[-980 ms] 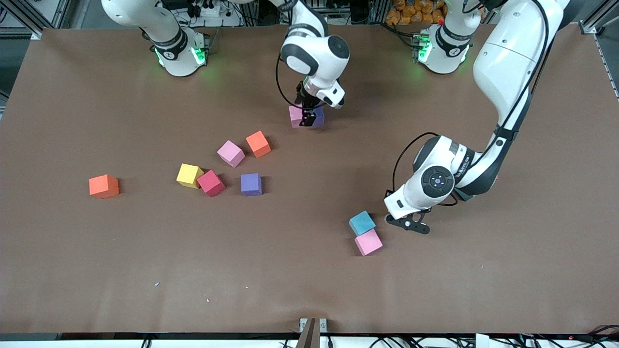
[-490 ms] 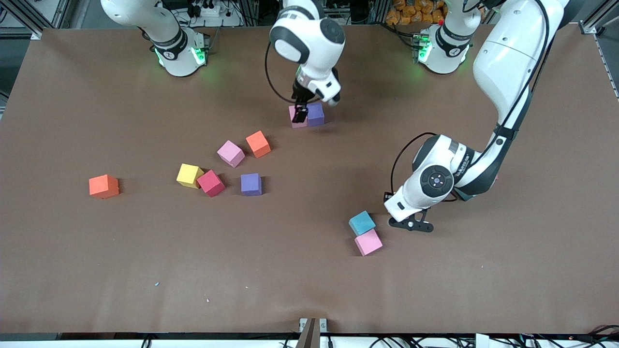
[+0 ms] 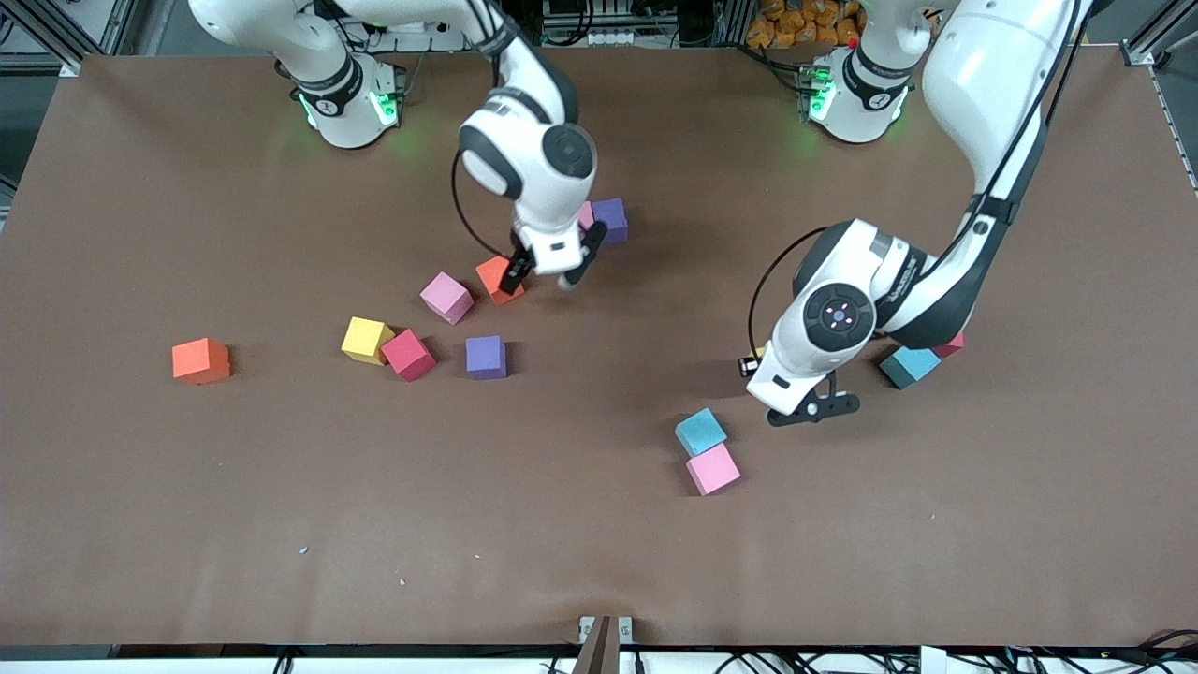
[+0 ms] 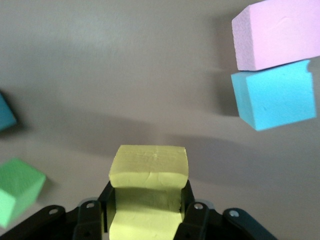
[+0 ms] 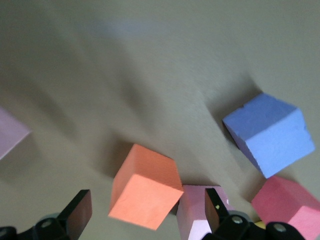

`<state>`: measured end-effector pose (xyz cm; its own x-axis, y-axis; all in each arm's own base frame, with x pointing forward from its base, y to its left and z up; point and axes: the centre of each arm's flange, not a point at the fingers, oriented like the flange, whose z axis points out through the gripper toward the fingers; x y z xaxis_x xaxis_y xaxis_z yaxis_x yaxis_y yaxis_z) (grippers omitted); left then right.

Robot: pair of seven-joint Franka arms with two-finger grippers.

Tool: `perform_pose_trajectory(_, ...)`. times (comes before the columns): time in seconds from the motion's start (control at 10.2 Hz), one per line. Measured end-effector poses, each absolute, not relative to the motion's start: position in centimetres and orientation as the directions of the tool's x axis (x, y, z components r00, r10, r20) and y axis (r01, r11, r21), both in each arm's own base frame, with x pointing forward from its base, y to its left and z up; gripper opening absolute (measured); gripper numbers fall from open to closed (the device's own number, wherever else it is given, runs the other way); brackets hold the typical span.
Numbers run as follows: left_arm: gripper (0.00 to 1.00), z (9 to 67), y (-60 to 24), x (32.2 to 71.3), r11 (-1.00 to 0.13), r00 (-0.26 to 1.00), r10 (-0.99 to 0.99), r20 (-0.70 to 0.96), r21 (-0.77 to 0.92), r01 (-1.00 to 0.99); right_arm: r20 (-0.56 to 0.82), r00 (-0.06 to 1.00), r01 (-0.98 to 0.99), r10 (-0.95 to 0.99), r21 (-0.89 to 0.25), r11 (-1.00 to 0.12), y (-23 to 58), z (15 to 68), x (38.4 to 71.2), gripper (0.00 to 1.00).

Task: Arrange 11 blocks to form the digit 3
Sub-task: 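Grasp the orange cube with the right gripper while the left carries yellow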

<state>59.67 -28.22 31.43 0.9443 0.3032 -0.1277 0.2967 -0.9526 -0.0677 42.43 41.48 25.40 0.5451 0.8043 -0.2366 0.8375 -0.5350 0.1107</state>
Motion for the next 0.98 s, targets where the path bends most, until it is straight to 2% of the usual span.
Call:
perform_pose_trajectory(0.1,0.53,32.6,-28.5,58.5,-0.914,0.904,0.406,-0.135,-0.068,0.4,-0.194,0.608,0.793,0.77,0.094,-0.602,40.2,23.7,42.3,1.0)
perform_pose_trajectory(0.29,0.53,33.9,-29.2,55.8,-0.786,0.772,0.618,-0.148,-0.099,0.61,-0.144,0.671,0.74,0.727,0.08,-0.668,37.7,20.4,41.0,1.0)
perform_pose_trajectory(0.59,0.53,33.4,-31.6,51.9,-0.496,0.485,0.868,-0.108,-0.163,0.853,-0.132,0.704,0.709,0.698,0.078,-0.701,36.0,20.6,41.5,1.0)
perform_pose_trajectory(0.78,0.53,31.7,-33.8,48.6,-0.28,0.271,0.96,-0.078,-0.146,0.949,-0.135,0.721,0.692,0.68,0.072,-0.719,34.9,20.7,41.6,1.0)
perform_pose_trajectory(0.98,0.53,28.9,-35.8,43.9,-0.144,0.136,0.988,-0.068,-0.14,0.98,-0.14,0.751,0.656,0.645,0.045,-0.753,34.2,20.3,41.6,0.97)
